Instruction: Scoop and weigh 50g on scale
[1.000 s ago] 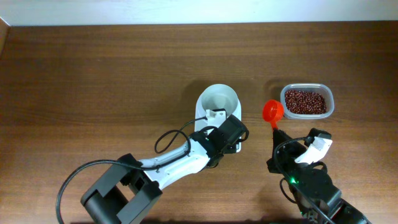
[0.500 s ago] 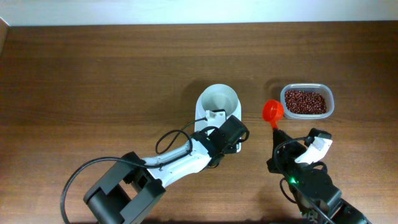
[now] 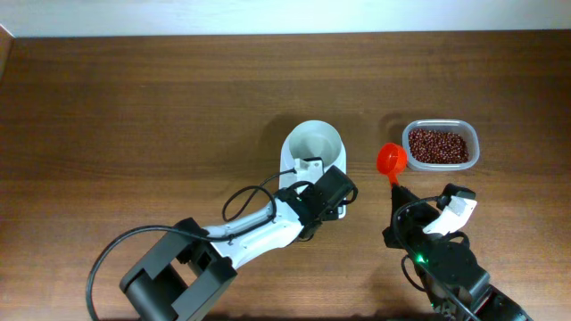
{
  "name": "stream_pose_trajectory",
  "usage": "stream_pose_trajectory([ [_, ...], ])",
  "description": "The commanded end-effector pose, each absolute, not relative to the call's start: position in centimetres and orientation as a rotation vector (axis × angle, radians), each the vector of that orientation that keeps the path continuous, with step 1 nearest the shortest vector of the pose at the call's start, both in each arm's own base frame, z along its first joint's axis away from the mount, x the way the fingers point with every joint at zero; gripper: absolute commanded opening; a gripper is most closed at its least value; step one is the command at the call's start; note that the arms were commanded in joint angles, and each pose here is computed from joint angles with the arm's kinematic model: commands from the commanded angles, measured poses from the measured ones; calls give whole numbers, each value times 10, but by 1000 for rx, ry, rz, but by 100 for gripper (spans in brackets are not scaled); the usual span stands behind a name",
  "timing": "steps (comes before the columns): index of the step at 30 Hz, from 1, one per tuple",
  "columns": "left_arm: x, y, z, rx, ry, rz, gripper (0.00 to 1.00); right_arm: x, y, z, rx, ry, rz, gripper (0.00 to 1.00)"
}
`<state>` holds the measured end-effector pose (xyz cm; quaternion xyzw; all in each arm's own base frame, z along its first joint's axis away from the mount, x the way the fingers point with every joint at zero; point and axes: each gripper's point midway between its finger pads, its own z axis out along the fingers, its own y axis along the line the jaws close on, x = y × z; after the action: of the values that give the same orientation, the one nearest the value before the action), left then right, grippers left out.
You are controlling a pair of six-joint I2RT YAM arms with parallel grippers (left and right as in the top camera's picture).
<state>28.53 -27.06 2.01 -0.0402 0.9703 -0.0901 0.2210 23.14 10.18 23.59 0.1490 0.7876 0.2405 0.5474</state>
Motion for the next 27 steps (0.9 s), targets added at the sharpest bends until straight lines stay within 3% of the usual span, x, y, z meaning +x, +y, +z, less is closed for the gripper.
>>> stream_pose_trajectory([
  [1, 281, -270, 65, -128, 2638, -325, 0, 231, 99, 248, 361, 1835, 576, 4],
  [6, 269, -255, 126, -37, 2559, -389, 1, 231, 98, 248, 367, 1831, 570, 4],
  [9, 264, -242, 158, 65, 2481, -380, 11, 232, 94, 249, 381, 1822, 551, 4],
  [11, 264, -232, 175, 81, 2431, -359, 12, 232, 92, 249, 388, 1818, 542, 4],
  [13, 265, -222, 192, 54, 2375, -349, 0, 234, 87, 250, 410, 1803, 512, 4],
  [22, 259, -227, 195, 72, 2386, -401, 0, 235, 76, 251, 448, 1778, 459, 4],
  [24, 260, -230, 188, 81, 2405, -397, 3, 236, 75, 251, 452, 1776, 454, 4],
  [26, 261, -233, 180, 89, 2426, -385, 16, 236, 72, 252, 463, 1767, 438, 4],
  [27, 261, -233, 176, 92, 2436, -373, 8, 236, 71, 252, 467, 1764, 434, 4],
])
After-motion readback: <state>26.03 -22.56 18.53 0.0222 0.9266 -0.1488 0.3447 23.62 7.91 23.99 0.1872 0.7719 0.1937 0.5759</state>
